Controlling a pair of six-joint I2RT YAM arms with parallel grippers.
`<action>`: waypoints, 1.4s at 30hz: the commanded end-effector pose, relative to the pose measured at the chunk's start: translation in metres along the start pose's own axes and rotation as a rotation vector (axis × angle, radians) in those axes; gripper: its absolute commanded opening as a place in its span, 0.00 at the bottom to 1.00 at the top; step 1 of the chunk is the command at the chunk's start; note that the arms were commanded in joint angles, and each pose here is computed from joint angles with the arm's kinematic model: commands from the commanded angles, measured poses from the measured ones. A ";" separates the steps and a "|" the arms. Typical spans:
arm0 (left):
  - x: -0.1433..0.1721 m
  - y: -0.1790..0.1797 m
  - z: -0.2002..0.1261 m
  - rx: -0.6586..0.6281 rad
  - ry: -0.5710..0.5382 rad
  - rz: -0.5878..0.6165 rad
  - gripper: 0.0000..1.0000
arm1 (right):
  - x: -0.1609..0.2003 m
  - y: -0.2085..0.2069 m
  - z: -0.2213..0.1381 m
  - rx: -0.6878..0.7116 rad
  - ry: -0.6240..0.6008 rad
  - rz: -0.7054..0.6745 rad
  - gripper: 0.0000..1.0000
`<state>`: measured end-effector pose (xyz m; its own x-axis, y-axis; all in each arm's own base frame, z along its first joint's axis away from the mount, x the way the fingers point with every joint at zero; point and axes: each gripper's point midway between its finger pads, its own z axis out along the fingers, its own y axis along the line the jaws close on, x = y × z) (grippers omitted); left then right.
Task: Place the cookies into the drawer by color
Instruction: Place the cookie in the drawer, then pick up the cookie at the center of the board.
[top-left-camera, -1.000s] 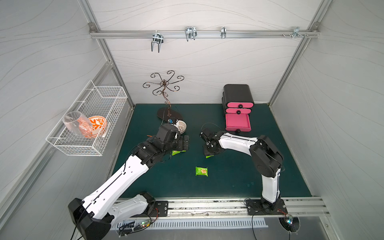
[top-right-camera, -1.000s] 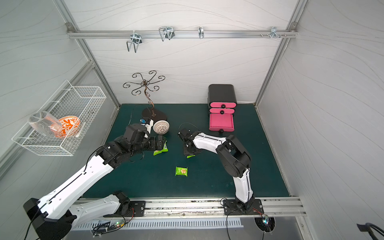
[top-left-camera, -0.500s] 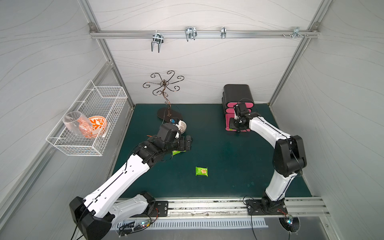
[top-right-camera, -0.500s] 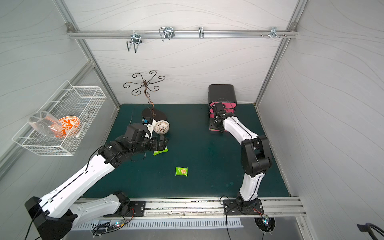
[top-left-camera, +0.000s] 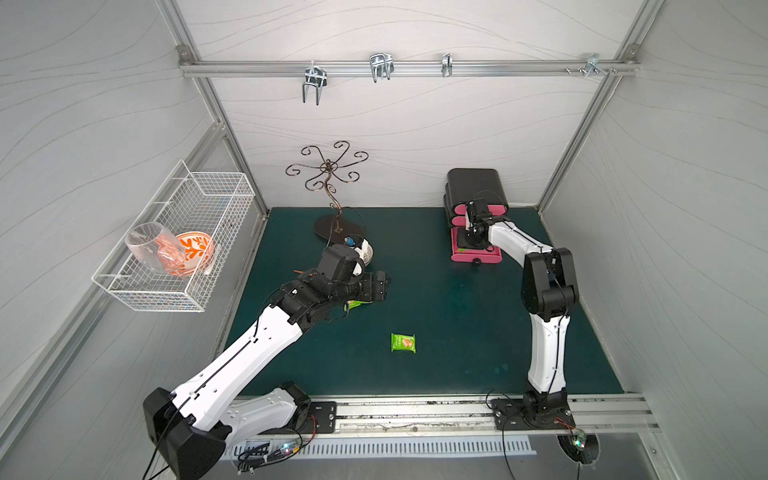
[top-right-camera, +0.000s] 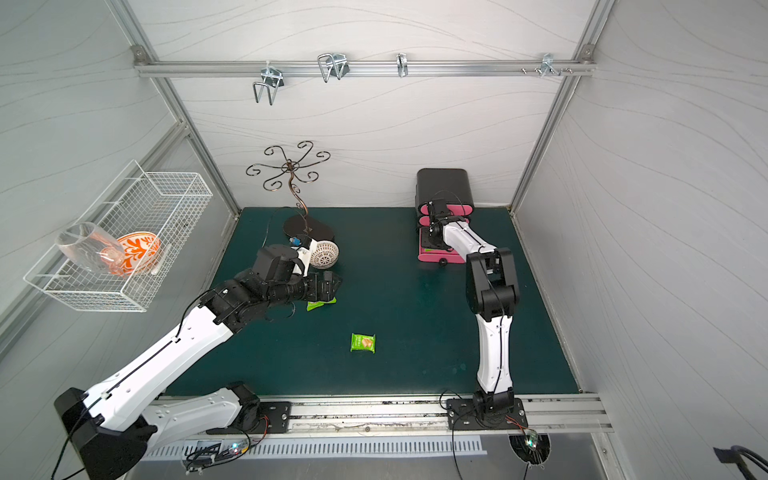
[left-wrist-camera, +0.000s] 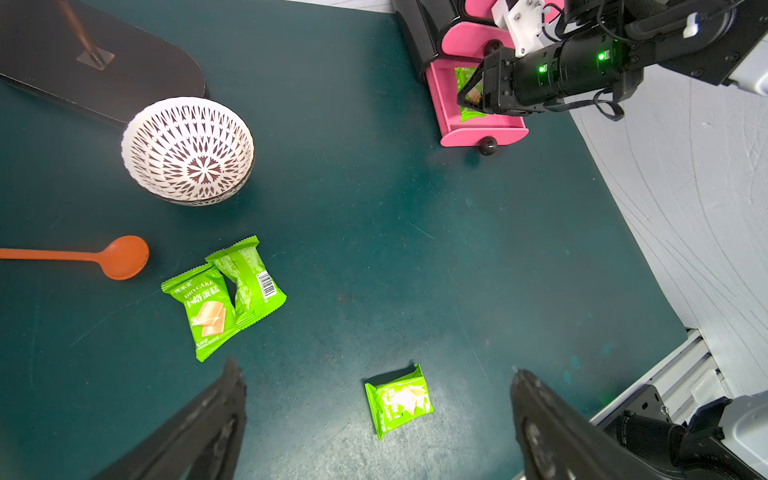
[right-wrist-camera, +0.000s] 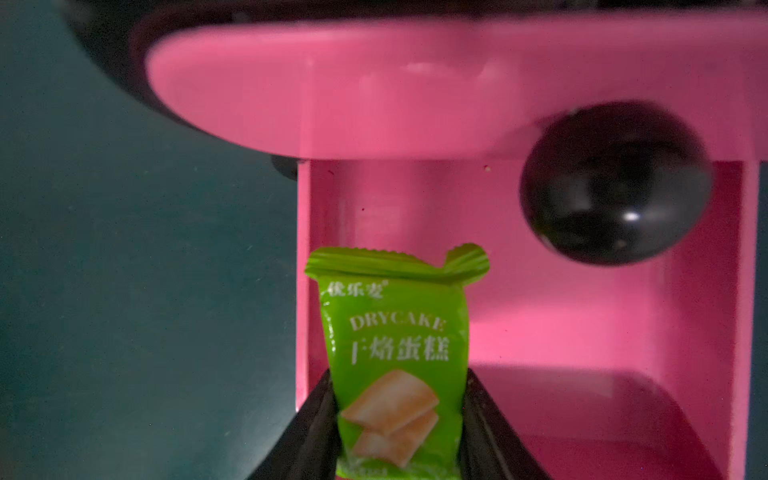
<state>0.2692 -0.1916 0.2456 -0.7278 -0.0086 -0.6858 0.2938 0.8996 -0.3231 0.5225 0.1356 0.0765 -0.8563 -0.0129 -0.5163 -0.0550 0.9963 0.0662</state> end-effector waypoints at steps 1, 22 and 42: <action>-0.016 -0.008 -0.003 0.032 -0.051 0.014 0.99 | -0.004 0.004 0.007 -0.001 -0.007 -0.022 0.54; -0.018 0.009 -0.011 -0.045 -0.087 0.027 0.99 | 0.199 0.170 -0.187 -0.567 -0.148 -0.880 0.64; -0.006 0.017 -0.020 -0.054 -0.086 -0.012 0.99 | 0.314 0.236 -0.140 -0.808 -0.027 -1.349 0.79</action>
<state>0.2644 -0.1701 0.2480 -0.6962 -0.0237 -0.7174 0.2599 0.9233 -0.2827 0.1674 0.3422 0.0516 0.0061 -0.8217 -0.5699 -1.0000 -0.0079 0.0006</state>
